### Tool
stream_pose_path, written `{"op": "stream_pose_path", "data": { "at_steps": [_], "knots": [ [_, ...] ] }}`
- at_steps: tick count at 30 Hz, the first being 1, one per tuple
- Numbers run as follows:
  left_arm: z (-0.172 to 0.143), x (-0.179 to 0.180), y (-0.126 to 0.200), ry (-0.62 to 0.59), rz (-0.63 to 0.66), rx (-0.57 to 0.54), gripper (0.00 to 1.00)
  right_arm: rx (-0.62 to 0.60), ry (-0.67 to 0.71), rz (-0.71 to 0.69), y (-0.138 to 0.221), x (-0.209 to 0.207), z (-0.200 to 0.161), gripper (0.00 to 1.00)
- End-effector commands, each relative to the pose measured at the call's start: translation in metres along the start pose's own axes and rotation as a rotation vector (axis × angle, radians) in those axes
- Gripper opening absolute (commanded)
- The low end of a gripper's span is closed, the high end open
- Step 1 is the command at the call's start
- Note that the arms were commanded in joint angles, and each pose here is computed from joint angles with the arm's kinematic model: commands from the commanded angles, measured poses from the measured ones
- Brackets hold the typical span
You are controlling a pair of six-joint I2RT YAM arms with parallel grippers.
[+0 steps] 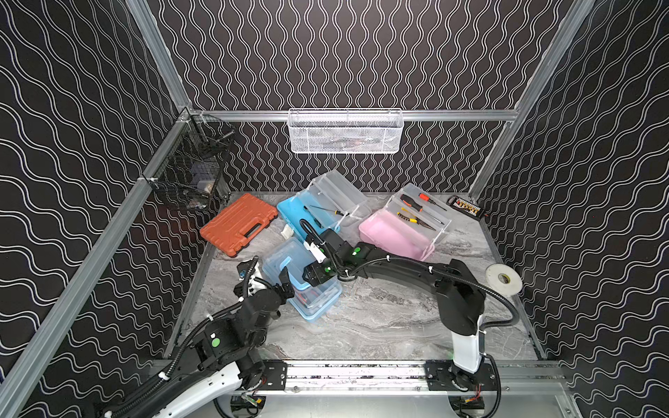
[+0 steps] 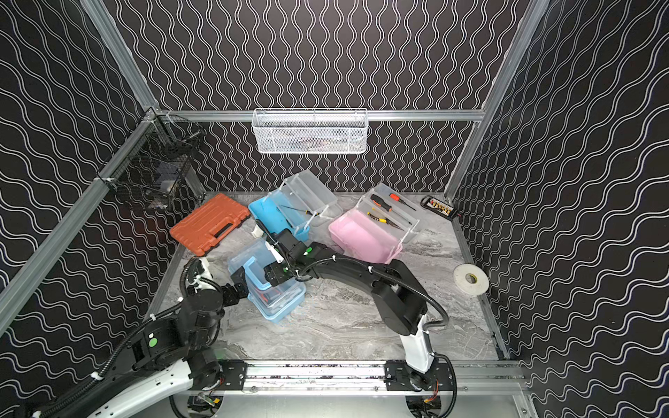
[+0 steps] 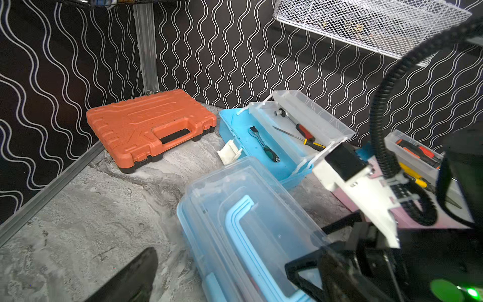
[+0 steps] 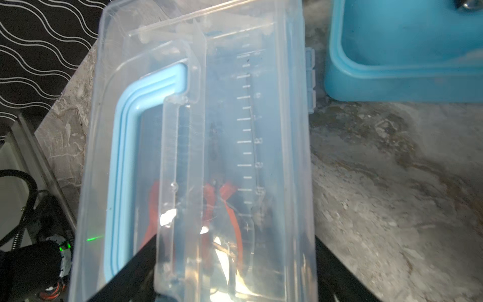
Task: Close toolboxes
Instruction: Move the toolbox to the center of the board.
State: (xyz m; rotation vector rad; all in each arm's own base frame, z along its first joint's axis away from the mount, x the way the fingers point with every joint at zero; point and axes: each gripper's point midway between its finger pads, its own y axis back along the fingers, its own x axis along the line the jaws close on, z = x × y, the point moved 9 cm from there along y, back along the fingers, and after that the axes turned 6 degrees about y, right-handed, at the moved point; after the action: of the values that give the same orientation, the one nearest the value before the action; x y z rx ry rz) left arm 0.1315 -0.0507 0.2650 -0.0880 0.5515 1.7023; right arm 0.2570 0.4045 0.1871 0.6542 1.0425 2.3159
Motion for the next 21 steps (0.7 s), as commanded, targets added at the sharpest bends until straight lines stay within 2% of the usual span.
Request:
{"op": "stream_pose_path", "data": {
  "at_steps": [1, 10, 14, 17, 21],
  "knots": [
    [0.003, 0.005, 0.004, 0.008, 0.021, -0.009, 0.99, 0.120, -0.043, 0.069, -0.021, 0.010, -0.013, 0.76],
    [0.002, 0.002, 0.002, -0.004, 0.013, 0.010, 0.99, 0.032, -0.096, 0.136, -0.059, 0.018, 0.017, 0.77],
    [0.002, -0.002, 0.000, -0.012, 0.004, 0.017, 0.99, -0.003, -0.086, 0.227, -0.074, 0.024, 0.026, 0.78],
    [0.002, -0.005, -0.001, -0.019, -0.014, 0.018, 0.99, -0.017, -0.066, 0.238, -0.076, 0.025, 0.029, 0.84],
    [0.000, -0.010, -0.002, -0.032, -0.049, 0.020, 0.99, -0.082, -0.018, 0.183, -0.048, 0.022, 0.037, 0.96]
  ]
}}
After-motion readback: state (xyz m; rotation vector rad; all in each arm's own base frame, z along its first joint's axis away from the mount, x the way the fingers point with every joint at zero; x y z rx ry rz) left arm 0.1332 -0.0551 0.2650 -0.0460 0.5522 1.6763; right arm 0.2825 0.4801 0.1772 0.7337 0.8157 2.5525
